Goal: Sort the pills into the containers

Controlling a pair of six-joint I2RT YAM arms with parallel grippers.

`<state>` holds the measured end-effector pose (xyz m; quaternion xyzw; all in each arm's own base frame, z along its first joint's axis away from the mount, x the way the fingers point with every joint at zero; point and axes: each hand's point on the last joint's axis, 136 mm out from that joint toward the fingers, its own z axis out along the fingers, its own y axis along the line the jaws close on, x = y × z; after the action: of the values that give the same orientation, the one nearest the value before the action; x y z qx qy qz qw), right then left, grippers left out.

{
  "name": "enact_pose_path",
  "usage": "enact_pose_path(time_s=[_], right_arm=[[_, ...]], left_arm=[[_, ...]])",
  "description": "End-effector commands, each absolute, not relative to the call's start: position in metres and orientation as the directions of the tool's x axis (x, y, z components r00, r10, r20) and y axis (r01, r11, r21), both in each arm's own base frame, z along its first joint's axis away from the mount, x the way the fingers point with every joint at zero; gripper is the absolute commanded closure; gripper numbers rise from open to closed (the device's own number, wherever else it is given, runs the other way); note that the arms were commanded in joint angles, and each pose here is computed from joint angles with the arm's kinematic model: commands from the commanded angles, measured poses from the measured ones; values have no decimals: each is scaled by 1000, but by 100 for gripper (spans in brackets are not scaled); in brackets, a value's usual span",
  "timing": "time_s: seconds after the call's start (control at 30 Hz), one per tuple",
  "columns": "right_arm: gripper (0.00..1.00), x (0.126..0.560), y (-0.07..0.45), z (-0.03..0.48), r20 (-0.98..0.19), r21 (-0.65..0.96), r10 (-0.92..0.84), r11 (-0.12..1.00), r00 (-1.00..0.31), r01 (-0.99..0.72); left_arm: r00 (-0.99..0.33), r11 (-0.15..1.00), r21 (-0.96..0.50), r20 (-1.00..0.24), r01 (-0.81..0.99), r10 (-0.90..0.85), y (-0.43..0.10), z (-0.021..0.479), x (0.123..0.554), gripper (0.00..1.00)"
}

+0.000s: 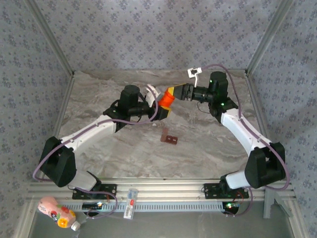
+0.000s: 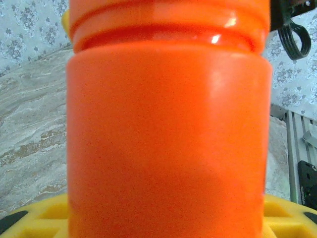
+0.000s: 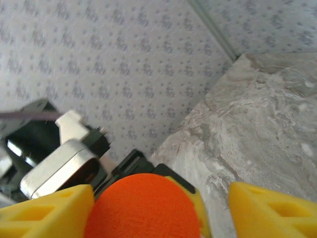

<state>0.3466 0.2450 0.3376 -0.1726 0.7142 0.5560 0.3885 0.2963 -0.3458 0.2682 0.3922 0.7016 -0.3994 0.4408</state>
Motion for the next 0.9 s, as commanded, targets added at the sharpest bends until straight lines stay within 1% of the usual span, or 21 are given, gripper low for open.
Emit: enact_pose_path(time_s=[0.0, 0.17, 0.37, 0.4, 0.53, 0.87], right_arm=[[20, 358, 216, 352, -686, 724, 360, 430, -633, -540], [17, 353, 203, 354, -629, 767, 447, 488, -636, -416], [12, 348, 213, 340, -596, 752, 428, 593, -679, -288], [11, 347, 218, 349, -613, 739, 416, 602, -672, -302], [11, 347, 232, 346, -614, 728, 389, 615, -687, -303], [19, 343, 254, 344, -616, 725, 342, 598, -710, -341]], left_arm=[[-216, 328, -159, -965, 931, 147, -347, 303, 288, 100], [-214, 325, -158, -966, 933, 144, -348, 303, 289, 100], [-221, 325, -164, -964, 931, 147, -349, 301, 290, 100], [-219, 325, -162, -965, 932, 146, -349, 301, 290, 100], [-223, 324, -166, -964, 931, 146, -350, 300, 290, 100], [-220, 324, -165, -965, 932, 142, -350, 301, 291, 100]])
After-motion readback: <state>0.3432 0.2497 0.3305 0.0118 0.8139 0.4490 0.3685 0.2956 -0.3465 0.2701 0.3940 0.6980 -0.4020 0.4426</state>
